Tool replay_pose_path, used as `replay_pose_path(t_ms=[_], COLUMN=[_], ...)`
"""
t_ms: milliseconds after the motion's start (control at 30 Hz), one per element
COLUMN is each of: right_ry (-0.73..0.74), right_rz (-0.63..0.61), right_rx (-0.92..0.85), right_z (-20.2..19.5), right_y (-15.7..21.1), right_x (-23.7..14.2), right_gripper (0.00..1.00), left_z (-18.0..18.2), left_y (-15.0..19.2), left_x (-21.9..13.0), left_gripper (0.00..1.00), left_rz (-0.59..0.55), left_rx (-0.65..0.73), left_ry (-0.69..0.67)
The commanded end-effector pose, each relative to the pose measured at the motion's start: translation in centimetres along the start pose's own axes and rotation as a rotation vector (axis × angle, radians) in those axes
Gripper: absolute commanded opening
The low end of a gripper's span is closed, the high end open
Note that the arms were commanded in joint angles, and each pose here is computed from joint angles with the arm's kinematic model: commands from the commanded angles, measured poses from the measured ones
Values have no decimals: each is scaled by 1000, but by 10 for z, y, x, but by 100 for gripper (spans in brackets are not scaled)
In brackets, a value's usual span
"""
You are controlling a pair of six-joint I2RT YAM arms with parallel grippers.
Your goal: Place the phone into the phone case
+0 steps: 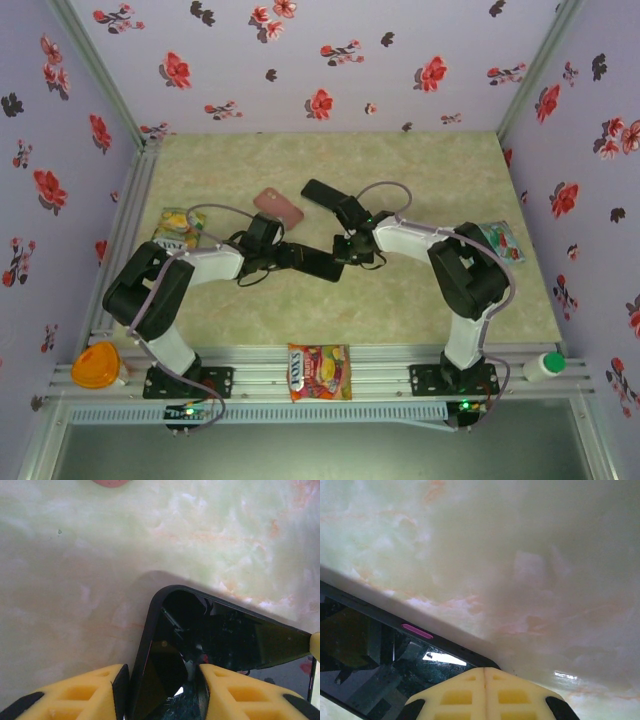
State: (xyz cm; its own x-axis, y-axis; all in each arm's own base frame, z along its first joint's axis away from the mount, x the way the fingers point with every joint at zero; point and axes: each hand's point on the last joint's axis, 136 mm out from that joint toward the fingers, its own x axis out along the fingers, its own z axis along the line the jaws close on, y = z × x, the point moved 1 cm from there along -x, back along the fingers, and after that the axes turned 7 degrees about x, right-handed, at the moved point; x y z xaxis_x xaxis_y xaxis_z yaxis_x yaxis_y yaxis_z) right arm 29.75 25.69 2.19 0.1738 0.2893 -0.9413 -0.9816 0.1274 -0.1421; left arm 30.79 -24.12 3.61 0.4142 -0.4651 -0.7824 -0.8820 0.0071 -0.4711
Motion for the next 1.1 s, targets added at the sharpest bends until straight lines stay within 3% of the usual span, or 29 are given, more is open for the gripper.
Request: replay_pose_path(t_ms=[0,533,633,800,867,1067], right_ry=[196,47,-4,-94,-110,-138], right_rz=[268,117,88,25,-1,-66], right_rx=[10,54,46,-9,-44,-114], right_z=[-61,-28,-17,7,15,29], right_y=[87,56,48,26,17,-12], right_x=[66,13,-2,-33,-45,-53], right_gripper=[0,0,7,31,36,37], left_z=[-6,-15,-7,5,7,5], left_y=[0,-20,-24,-22,-19,6], left_x=[5,1,-10,-33,-42,-51], left_gripper=[44,43,43,43,43,41], left_rz=[9,-38,-68,-112,-122,-87], left_rx=[19,25,9,-16,-26,-61], left_ry=[17,15,-42,-105,-107,-59])
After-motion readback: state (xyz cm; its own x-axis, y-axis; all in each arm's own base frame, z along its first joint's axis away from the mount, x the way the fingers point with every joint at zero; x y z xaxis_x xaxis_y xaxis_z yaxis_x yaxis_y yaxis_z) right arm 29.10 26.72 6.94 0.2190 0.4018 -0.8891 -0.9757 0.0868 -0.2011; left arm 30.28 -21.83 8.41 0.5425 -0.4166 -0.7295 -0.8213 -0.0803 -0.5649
